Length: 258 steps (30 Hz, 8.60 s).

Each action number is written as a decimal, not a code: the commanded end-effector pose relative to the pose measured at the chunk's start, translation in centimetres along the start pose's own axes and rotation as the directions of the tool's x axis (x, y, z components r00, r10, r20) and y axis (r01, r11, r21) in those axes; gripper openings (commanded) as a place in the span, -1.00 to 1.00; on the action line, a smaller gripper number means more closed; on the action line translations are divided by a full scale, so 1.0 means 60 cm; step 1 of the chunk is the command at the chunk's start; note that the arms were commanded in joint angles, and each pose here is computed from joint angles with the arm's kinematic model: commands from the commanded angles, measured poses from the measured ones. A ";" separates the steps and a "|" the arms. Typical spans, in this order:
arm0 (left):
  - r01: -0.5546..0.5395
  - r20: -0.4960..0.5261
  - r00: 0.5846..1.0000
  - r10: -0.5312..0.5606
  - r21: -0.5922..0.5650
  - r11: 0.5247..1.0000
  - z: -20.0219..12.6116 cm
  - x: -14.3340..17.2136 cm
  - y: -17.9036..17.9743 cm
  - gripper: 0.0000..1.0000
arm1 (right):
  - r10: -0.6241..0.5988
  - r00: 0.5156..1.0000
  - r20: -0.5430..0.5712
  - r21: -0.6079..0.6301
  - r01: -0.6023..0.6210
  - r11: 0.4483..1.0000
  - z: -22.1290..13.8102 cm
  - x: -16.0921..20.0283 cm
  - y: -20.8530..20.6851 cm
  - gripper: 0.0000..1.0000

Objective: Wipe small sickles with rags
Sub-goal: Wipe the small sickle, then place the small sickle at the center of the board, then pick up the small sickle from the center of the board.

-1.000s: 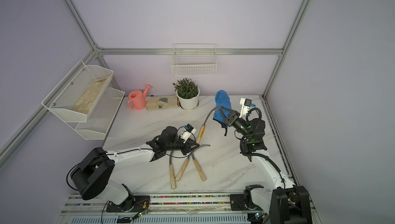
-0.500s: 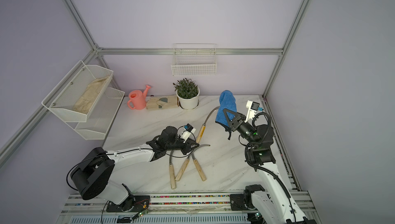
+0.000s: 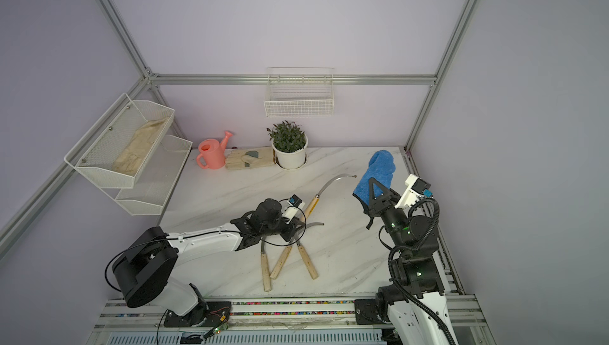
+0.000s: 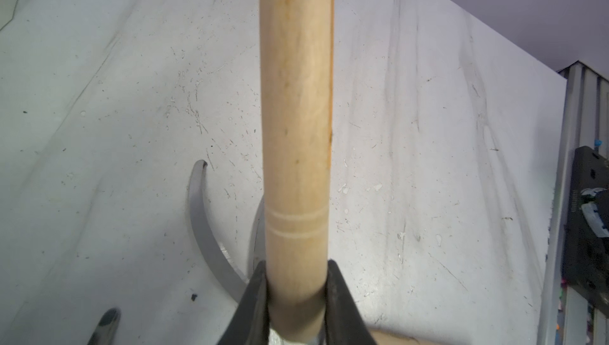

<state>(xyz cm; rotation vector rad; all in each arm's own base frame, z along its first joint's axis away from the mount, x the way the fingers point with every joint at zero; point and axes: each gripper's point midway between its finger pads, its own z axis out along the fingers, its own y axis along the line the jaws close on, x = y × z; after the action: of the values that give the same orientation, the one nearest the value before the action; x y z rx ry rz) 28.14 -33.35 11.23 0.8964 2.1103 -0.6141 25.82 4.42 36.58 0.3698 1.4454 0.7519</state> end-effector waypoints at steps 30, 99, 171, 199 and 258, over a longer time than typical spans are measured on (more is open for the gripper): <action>-0.309 -0.357 0.904 0.235 -0.167 0.936 0.229 -0.083 -0.020 -1.00 | -0.033 0.998 0.053 0.546 -0.001 0.837 -0.032 0.119 -0.280 -1.00; 0.600 0.565 0.732 -0.380 -0.272 0.752 -0.239 -0.183 0.071 0.99 | -0.007 0.978 -0.206 0.546 0.121 0.829 0.129 0.235 -0.357 -1.00; 0.622 -0.078 0.567 -0.820 -0.612 0.488 0.026 0.220 -0.203 -0.59 | -0.006 0.967 -0.254 0.523 0.142 0.840 0.142 0.249 -0.356 -1.00; 0.427 -0.171 0.728 -0.664 -0.644 0.634 0.057 0.153 -0.093 -0.06 | -0.005 0.966 -0.259 0.520 0.143 0.842 0.143 0.251 -0.356 -1.00; 0.059 0.265 0.963 0.053 -0.400 0.914 -0.079 -0.131 0.018 -1.00 | -0.143 0.924 -0.354 0.087 0.185 0.979 0.124 0.197 -0.039 -1.00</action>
<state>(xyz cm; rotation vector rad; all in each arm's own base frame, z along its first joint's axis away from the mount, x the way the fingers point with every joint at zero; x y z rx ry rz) 29.80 -32.10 17.32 0.4531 2.0721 -0.2875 34.35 11.07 26.28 0.2623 1.8128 0.5919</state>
